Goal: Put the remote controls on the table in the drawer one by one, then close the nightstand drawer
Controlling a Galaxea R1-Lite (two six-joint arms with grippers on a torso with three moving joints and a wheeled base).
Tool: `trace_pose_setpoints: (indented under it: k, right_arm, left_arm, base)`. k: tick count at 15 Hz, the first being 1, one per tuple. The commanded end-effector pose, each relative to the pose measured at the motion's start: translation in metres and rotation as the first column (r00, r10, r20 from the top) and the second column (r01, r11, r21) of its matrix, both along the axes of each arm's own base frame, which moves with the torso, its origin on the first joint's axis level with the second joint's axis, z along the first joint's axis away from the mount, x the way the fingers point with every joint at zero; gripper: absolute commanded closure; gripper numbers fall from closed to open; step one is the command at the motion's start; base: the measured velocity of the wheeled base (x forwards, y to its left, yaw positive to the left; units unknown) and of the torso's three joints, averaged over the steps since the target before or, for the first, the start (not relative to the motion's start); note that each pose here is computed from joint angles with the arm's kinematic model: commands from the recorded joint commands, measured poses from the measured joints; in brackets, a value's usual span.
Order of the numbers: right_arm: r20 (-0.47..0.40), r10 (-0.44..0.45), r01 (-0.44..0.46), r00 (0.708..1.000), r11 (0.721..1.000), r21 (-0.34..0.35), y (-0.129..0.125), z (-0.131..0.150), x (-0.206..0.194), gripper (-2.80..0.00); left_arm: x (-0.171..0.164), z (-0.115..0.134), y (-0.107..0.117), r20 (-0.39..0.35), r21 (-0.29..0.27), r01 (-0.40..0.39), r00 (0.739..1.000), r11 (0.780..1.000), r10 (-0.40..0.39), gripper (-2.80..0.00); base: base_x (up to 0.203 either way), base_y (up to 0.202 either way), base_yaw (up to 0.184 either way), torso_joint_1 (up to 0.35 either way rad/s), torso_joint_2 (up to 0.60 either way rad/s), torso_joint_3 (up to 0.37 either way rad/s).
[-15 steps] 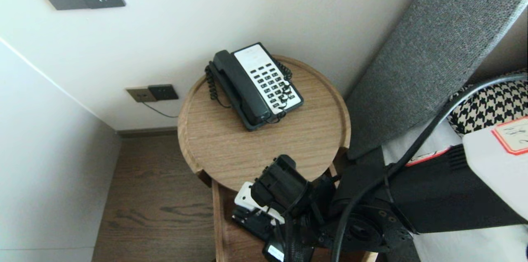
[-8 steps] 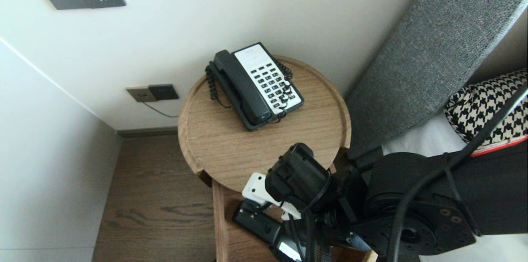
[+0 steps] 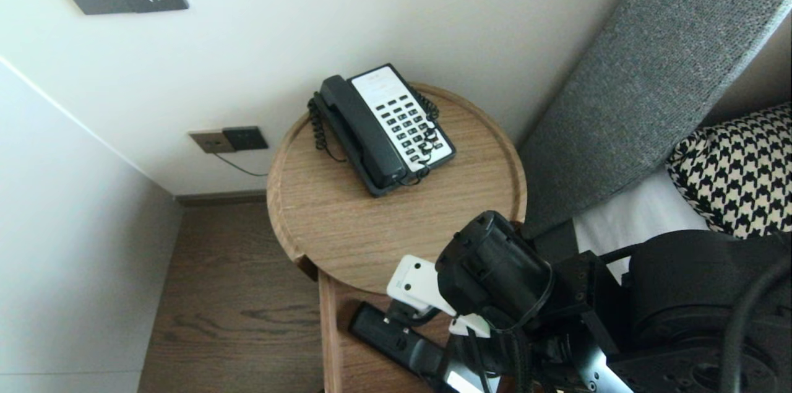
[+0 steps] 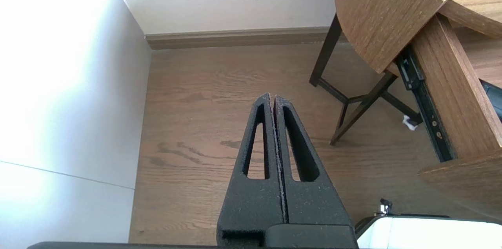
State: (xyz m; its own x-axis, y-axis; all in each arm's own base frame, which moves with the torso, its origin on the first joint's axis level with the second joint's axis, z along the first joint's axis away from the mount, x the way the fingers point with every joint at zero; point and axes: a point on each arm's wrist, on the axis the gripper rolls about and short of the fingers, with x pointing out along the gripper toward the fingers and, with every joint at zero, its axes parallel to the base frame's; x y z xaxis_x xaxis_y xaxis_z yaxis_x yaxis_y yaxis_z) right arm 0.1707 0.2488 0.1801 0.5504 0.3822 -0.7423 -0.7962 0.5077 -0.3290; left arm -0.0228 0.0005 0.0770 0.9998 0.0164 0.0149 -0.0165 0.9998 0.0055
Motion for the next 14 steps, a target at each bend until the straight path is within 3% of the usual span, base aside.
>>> trace_pose_setpoints:
  k: [1,12,13,14]
  right_arm:
    - [0.015,-0.003,0.003,1.000,1.000,0.018,-0.010,0.013,-0.007,-2.80]
    - [0.023,-0.080,0.078,0.997,0.995,0.065,-0.065,0.049,-0.028,-2.80]
    - [0.029,-0.098,0.095,0.995,0.993,0.074,-0.071,0.052,-0.027,0.00]
    - [0.033,-0.113,0.110,0.993,0.991,0.081,-0.076,0.055,-0.026,0.00]
  left_arm:
    - [0.000,0.000,0.000,0.000,0.000,0.000,1.000,1.000,0.000,0.00]
    - [0.000,0.000,0.000,0.000,0.000,0.000,1.000,1.000,0.000,0.00]
    - [0.000,0.000,0.000,0.000,0.000,0.000,1.000,1.000,0.000,0.00]
    - [0.000,0.000,0.000,0.000,0.000,0.000,1.000,1.000,0.000,0.00]
  base:
    - [0.000,0.000,0.000,0.000,0.00,0.000]
    - [0.000,0.000,0.000,0.000,0.00,0.000]
    - [0.000,0.000,0.000,0.000,0.00,0.000]
    - [0.000,0.000,0.000,0.000,0.00,0.000]
